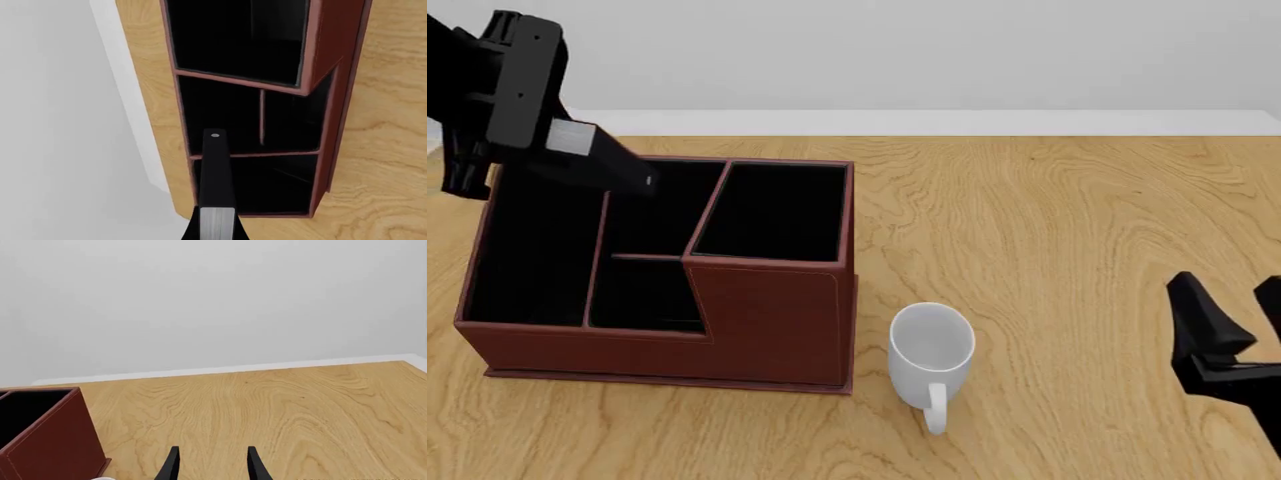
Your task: Pick up the book and place it in the front compartment of the caddy.
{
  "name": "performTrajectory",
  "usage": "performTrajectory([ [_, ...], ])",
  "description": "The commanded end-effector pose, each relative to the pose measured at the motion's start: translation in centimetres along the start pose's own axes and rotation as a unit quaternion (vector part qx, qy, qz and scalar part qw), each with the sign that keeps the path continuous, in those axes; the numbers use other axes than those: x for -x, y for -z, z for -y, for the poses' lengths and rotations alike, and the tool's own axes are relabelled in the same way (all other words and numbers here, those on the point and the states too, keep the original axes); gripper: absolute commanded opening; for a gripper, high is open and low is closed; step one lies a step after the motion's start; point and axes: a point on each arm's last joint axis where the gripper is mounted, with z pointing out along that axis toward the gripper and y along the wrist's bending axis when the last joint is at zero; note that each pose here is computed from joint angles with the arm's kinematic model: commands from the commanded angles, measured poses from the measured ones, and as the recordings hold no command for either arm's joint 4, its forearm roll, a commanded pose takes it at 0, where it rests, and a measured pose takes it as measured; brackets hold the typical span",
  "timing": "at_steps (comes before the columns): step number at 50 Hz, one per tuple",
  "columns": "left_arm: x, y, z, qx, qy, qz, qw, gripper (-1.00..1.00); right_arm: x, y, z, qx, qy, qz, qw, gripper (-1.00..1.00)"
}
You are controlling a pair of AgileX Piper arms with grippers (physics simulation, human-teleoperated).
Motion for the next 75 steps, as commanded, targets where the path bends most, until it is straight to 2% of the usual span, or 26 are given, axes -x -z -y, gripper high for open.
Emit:
performTrajectory([
  [1,0.3,-0.4,-0.9,0.005,-0.012,0.003,0.9999,-1.0,-0.4,-0.3,0.1,-0.005,-0.002,-0.003,1.0,1.0],
  [10,1.0,-1.3,-2.0,0.003,-0.012,0.012,0.9999,-1.0,-0.9,-0.7,0.3,-0.01,-0.005,-0.005,0.9999,1.0],
  [15,0.8,-1.5,-2.2,0.002,-0.019,0.009,0.9998,-1.0,-0.9,-0.7,0.4,-0.014,-0.007,-0.004,0.9999,1.0],
  [17,1.6,-1.9,-2.3,-0.001,-0.021,0.017,0.9996,-1.0,-1.0,-0.7,0.4,-0.014,-0.008,-0.004,0.9999,1.0],
  [20,0.8,-2.1,-2.1,-0.004,-0.025,0.01,0.9996,-1.0,-1.2,-0.8,0.4,-0.014,-0.009,-0.006,0.9998,1.0],
  [23,1.4,-2.4,-2.4,-0.007,-0.021,0.016,0.9996,-1.0,-1.3,-0.9,0.5,-0.016,-0.009,-0.007,0.9998,1.0],
  [41,1.7,-4.3,-3.0,-0.015,-0.026,0.018,0.9994,-1.0,-1.8,-1.0,0.6,-0.022,-0.015,-0.009,0.9996,1.0],
  [44,1.2,-4.6,-2.6,-0.017,-0.026,0.014,0.9994,-1.0,-1.9,-1.1,0.7,-0.023,-0.016,-0.01,0.9996,1.0],
  [48,1.8,-5.2,-2.9,-0.019,-0.026,0.019,0.9993,-1.0,-2.1,-1.2,0.7,-0.024,-0.017,-0.011,0.9995,1.0],
  [61,1.7,-6.3,-2.7,-0.022,-0.028,0.018,0.9992,-1.0,-2.4,-1.2,0.7,-0.025,-0.023,-0.014,0.9993,1.0],
  [64,2.2,-6.6,-3.1,-0.023,-0.027,0.022,0.9991,-1.0,-2.5,-1.2,0.7,-0.025,-0.024,-0.014,0.9993,1.0],
  [75,2.0,-7.9,-2.8,-0.028,-0.025,0.02,0.9991,-1.0,-2.8,-1.3,0.7,-0.023,-0.028,-0.017,0.9992,1.0],
])
